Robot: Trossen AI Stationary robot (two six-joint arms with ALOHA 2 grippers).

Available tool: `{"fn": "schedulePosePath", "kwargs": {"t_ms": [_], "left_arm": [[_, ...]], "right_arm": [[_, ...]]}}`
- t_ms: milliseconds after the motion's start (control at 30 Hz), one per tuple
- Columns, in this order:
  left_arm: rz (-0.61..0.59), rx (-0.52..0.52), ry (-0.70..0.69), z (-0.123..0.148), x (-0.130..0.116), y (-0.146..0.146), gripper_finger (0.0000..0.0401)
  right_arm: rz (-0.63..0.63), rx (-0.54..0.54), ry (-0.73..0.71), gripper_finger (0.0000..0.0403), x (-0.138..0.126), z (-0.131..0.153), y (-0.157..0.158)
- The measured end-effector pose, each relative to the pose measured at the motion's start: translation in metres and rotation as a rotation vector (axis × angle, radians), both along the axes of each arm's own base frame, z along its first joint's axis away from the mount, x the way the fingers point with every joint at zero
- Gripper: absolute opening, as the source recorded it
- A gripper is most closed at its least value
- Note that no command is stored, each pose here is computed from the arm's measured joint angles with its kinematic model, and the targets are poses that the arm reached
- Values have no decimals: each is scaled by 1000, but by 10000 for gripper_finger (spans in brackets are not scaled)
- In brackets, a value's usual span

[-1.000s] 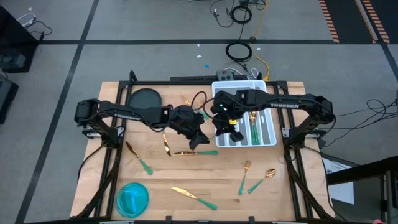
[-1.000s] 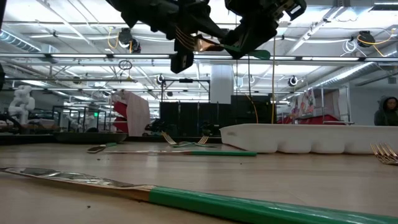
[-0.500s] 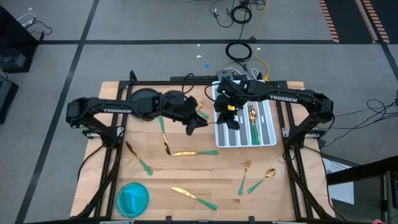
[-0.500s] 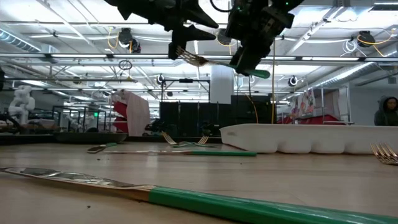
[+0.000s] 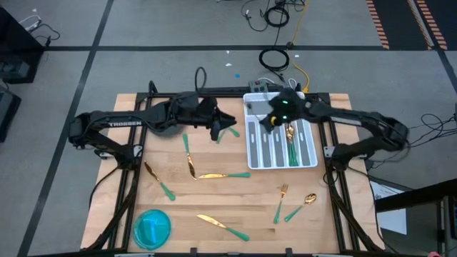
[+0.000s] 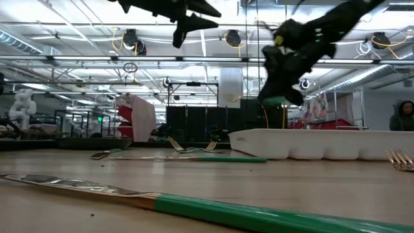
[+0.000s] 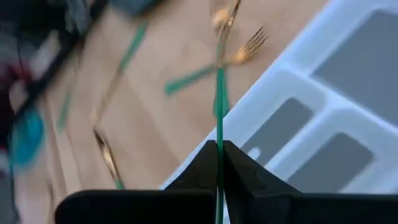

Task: Sort silverware
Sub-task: Put the green fork into the white silverware organizer

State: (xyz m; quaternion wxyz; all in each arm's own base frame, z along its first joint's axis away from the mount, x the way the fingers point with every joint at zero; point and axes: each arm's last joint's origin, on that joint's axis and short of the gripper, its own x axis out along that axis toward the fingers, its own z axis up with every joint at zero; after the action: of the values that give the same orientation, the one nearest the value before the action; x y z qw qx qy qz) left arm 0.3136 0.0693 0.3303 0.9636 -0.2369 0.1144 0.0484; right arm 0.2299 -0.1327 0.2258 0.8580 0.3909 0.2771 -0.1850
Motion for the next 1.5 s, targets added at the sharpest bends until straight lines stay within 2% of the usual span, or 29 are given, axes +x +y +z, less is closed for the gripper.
{"fn": "schedulePosePath", "kwargs": {"t_ms": [167,333,433,833,1000,1167,1500], "left_arm": [[26,35,-42,9,-6,2,114],[83,53,-60,12,-7,4,114],[100,58,-65,12,-7,6,114],[107,54,-52,11,-8,8,113],[106,58,-49,11,-8,8,113],[106,58,-48,11,-8,8,113],[104,46,8,5,-9,7,113]], "right_arm": [[-270,125,-129,0,-39,-5,20],[-483,262,-286,0,-55,-19,42],[-583,271,-299,0,-63,-29,50],[-644,357,-192,0,-74,-58,67],[-637,351,-159,0,-74,-60,71],[-637,359,-50,0,-78,-68,77],[-586,351,-29,0,-77,-69,84]]}}
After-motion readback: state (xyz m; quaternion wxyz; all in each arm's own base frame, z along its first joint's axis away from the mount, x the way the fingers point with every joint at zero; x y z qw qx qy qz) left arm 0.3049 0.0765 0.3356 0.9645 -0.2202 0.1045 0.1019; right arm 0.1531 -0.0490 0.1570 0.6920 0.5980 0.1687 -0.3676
